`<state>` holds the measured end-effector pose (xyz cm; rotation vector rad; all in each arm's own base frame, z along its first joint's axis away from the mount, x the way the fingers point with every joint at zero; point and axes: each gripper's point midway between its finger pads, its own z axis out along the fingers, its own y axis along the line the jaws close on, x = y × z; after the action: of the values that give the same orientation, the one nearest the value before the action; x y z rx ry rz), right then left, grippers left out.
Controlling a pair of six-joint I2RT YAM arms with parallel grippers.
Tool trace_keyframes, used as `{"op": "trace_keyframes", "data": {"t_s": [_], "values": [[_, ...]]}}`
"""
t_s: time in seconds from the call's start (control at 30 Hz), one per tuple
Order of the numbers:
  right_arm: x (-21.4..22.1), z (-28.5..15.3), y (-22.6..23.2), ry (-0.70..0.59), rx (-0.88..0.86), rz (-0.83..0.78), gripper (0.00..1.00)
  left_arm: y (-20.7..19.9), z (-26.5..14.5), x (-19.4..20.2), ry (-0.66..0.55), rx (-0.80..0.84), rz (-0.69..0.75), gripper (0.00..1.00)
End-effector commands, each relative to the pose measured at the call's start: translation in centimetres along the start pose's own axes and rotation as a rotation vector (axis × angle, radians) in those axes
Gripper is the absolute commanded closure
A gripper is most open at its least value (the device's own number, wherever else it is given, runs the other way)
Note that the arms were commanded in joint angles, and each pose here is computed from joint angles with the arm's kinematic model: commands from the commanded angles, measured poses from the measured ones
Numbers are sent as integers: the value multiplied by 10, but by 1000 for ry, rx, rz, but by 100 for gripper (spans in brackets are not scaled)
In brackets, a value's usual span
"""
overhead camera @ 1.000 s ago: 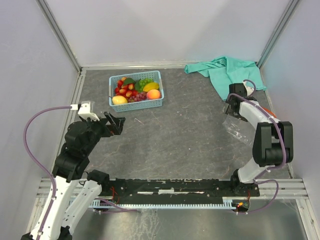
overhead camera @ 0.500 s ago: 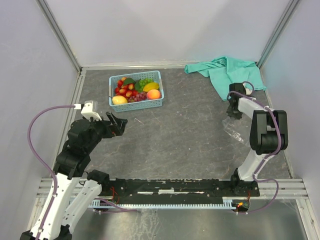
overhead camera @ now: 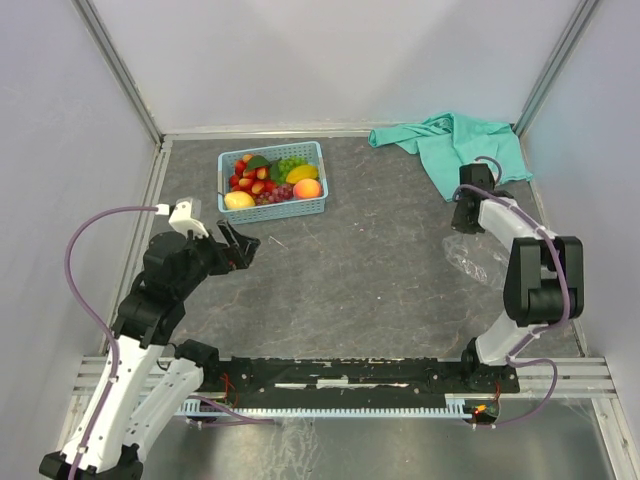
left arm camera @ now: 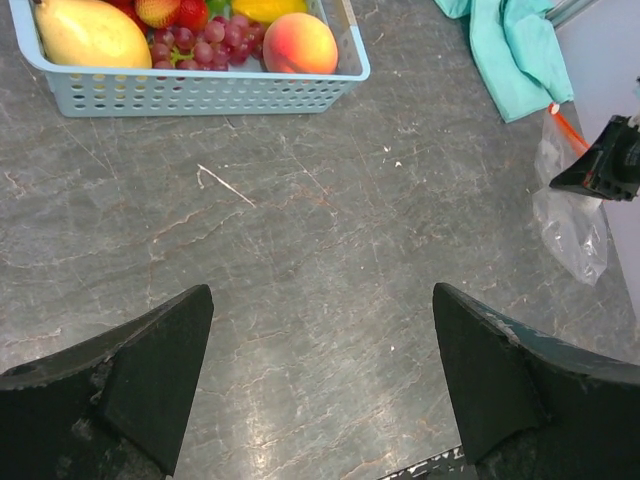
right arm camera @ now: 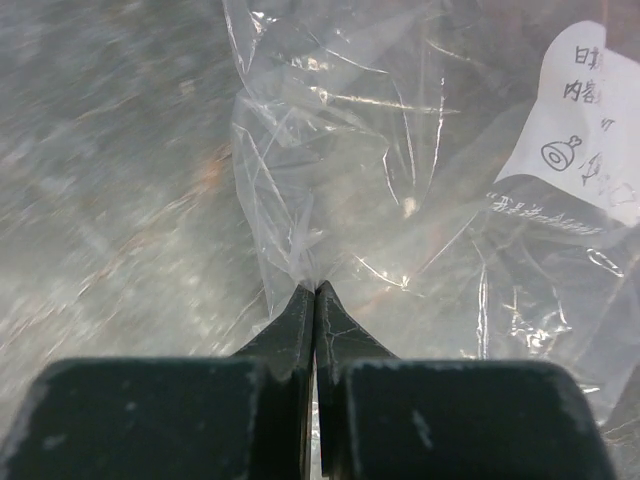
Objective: Place the food in the zip-top bag and seal the zipper
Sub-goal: Pick up the zipper food storage bag at the center of the board.
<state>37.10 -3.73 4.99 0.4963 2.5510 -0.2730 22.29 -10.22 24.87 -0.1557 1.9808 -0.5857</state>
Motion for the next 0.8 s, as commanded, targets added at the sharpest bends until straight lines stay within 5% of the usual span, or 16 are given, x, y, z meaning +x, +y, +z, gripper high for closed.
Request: {"op": "trace_keyframes", "data": {"t_s": [0.0,0.77], "values": [[-10,-46,30,-90,-144,-147,98,-17,2,-13,-19,54,-45,4],[77,-238,138,-371,-740,-745,98,-57,33,-7,172,214,-65,5]]}}
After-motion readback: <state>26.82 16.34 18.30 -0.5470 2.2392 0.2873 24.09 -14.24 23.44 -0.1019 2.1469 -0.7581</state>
